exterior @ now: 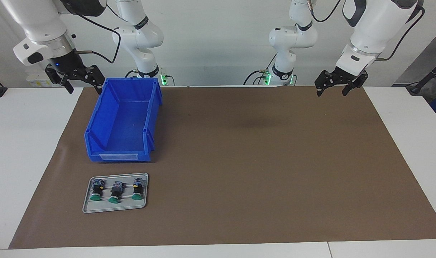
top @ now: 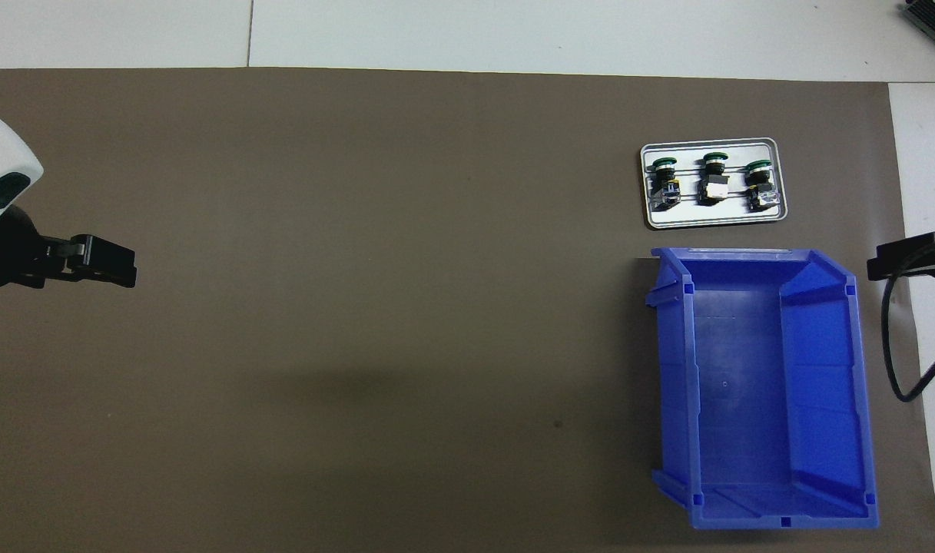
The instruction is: Place and press button with both arms
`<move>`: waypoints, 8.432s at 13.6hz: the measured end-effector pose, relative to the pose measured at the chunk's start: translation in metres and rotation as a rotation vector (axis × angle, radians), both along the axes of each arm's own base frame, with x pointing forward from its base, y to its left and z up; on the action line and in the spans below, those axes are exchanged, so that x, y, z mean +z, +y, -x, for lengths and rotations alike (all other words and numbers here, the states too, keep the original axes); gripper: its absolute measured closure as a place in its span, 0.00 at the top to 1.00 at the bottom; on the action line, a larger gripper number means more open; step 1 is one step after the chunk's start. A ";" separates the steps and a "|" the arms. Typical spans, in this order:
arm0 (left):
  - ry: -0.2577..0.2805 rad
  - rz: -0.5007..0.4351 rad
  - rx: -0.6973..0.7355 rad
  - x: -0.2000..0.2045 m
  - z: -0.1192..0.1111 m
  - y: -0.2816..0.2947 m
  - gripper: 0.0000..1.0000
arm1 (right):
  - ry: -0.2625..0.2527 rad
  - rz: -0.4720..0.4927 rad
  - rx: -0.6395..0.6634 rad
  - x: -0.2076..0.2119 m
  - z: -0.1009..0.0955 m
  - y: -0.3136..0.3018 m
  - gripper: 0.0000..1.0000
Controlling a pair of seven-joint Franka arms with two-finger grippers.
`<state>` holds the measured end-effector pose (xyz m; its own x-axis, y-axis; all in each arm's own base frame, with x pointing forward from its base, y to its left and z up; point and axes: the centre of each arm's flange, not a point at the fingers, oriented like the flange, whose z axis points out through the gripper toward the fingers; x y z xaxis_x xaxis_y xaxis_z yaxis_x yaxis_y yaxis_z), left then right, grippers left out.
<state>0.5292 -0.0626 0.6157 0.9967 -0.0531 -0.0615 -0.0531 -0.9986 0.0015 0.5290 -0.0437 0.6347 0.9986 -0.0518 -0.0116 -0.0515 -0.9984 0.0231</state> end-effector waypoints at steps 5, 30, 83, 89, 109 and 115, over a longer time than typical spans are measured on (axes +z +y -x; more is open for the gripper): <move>-0.006 0.008 -0.158 0.001 0.001 -0.009 1.00 | 0.001 0.000 -0.010 0.000 0.001 0.002 1.00; -0.011 0.009 -0.154 0.002 -0.001 -0.002 1.00 | -0.240 -0.011 -0.030 -0.335 -0.170 0.019 1.00; -0.021 0.004 0.016 0.007 -0.001 0.021 1.00 | -0.235 -0.089 -1.442 -0.340 0.022 0.530 0.41; -0.020 0.004 0.027 0.007 -0.002 0.027 1.00 | -0.233 -0.096 -1.424 -0.336 0.032 0.539 0.41; -0.019 0.003 0.049 0.006 -0.002 0.037 1.00 | -0.161 -0.015 -0.814 -0.146 -0.038 0.282 1.00; -0.018 0.002 0.033 0.006 -0.002 0.028 1.00 | -0.045 0.033 -0.558 -0.108 -0.029 0.116 1.00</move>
<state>0.5307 -0.0342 0.6216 0.9988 -0.0205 -0.0439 -0.0204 -0.9998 0.0032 0.5581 0.0727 0.5266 0.8191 -0.5722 0.0414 -0.5736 -0.8182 0.0394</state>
